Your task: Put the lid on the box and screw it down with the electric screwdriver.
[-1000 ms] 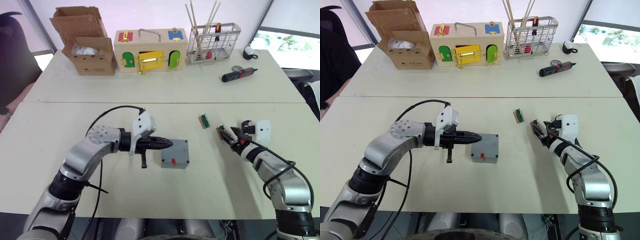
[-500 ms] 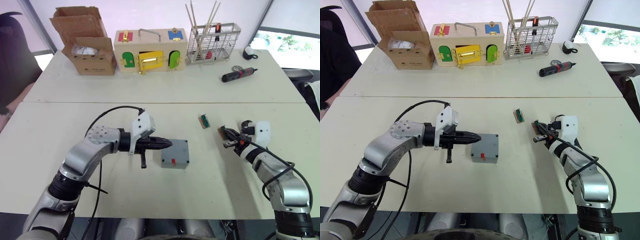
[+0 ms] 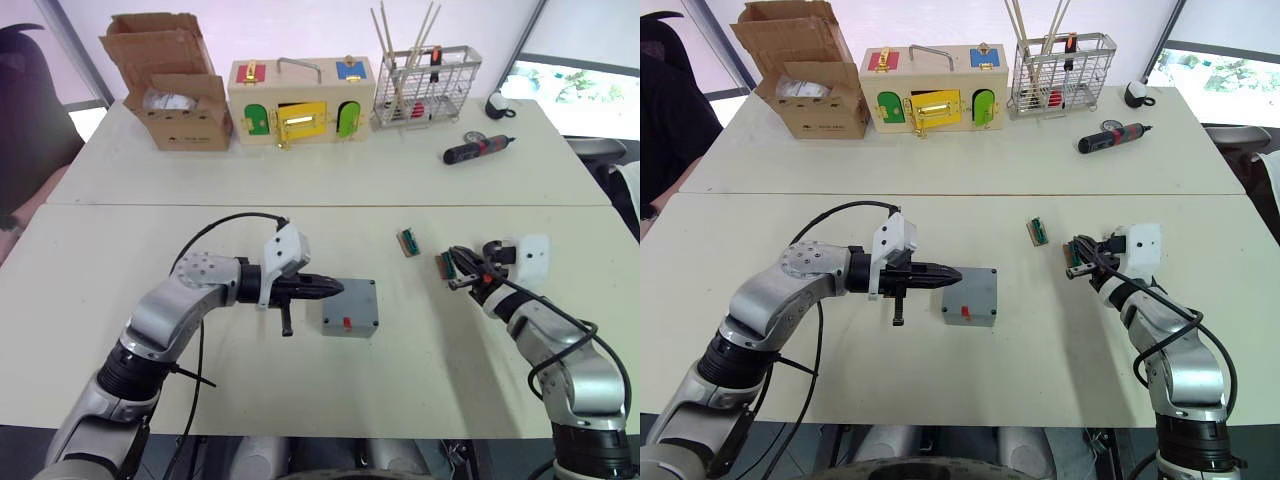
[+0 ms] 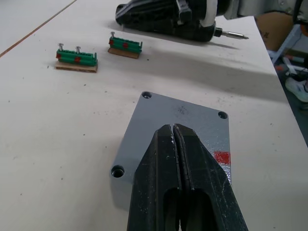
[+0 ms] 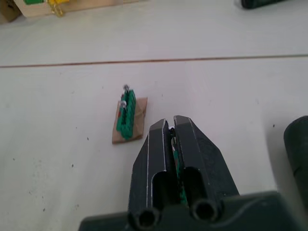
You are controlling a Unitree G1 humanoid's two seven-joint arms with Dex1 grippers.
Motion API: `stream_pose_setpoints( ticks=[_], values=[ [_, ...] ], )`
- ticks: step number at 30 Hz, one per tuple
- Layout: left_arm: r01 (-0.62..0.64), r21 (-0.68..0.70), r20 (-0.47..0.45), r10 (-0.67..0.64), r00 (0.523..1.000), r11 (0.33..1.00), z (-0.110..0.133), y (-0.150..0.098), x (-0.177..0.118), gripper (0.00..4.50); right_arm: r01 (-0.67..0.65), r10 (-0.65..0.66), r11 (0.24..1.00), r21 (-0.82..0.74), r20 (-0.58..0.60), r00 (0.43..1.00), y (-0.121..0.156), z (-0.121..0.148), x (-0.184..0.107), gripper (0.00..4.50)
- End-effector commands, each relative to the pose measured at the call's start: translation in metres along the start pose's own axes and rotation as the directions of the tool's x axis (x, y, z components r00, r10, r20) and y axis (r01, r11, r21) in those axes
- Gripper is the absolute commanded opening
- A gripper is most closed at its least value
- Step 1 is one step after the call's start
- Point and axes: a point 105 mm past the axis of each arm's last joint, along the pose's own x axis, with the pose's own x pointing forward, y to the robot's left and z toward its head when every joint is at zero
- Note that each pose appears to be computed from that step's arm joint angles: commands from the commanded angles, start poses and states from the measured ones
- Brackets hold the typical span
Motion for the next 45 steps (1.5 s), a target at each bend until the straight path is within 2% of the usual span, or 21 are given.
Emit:
stream_pose_setpoints(
  ticks=[1, 5, 8, 11, 15, 17, 25, 45],
  values=[
    [-0.007, 0.042, 0.022, 0.006, 1.000, 0.999, 0.009, 0.003, -0.003, 0.00, -0.028, 0.032, 0.998, -0.048, 0.077, 0.996, 0.002, 0.028, -0.005, 0.10],
    [-0.015, 0.032, 0.026, 0.015, 1.000, 0.999, 0.011, 0.007, -0.012, 0.00, -0.132, 0.140, 0.989, -0.074, 0.127, 0.982, 0.017, 0.052, -0.011, 0.10],
    [-0.011, 0.019, 0.022, 0.010, 1.000, 1.000, 0.013, 0.011, -0.027, 0.00, -0.347, 0.357, 0.933, -0.092, 0.135, 0.924, 0.053, 0.068, -0.018, 0.10],
    [0.018, 0.011, -0.001, -0.018, 1.000, 1.000, 0.014, 0.008, -0.039, 0.00, -0.488, 0.497, 0.866, -0.111, 0.090, 0.863, 0.081, 0.067, -0.023, 0.10],
    [0.050, 0.020, -0.076, -0.048, 0.996, 0.999, 0.005, 0.000, -0.050, 0.00, -0.591, 0.599, 0.797, -0.124, 0.037, 0.800, 0.106, 0.058, -0.025, 0.10],
    [0.053, 0.014, -0.098, -0.051, 0.994, 0.999, 0.001, -0.002, -0.054, 0.00, -0.610, 0.617, 0.782, -0.130, 0.025, 0.786, 0.112, 0.055, -0.024, 0.10],
    [0.039, -0.004, -0.090, -0.039, 0.995, 0.999, -0.001, -0.009, -0.052, 0.00, -0.652, 0.658, 0.747, -0.130, 0.004, 0.753, 0.122, 0.049, -0.023, 0.10],
    [0.056, -0.014, -0.077, -0.057, 0.995, 0.998, 0.003, -0.013, -0.051, 0.00, -0.636, 0.636, 0.762, -0.122, -0.041, 0.771, 0.115, 0.030, -0.016, 0.10]
  ],
)
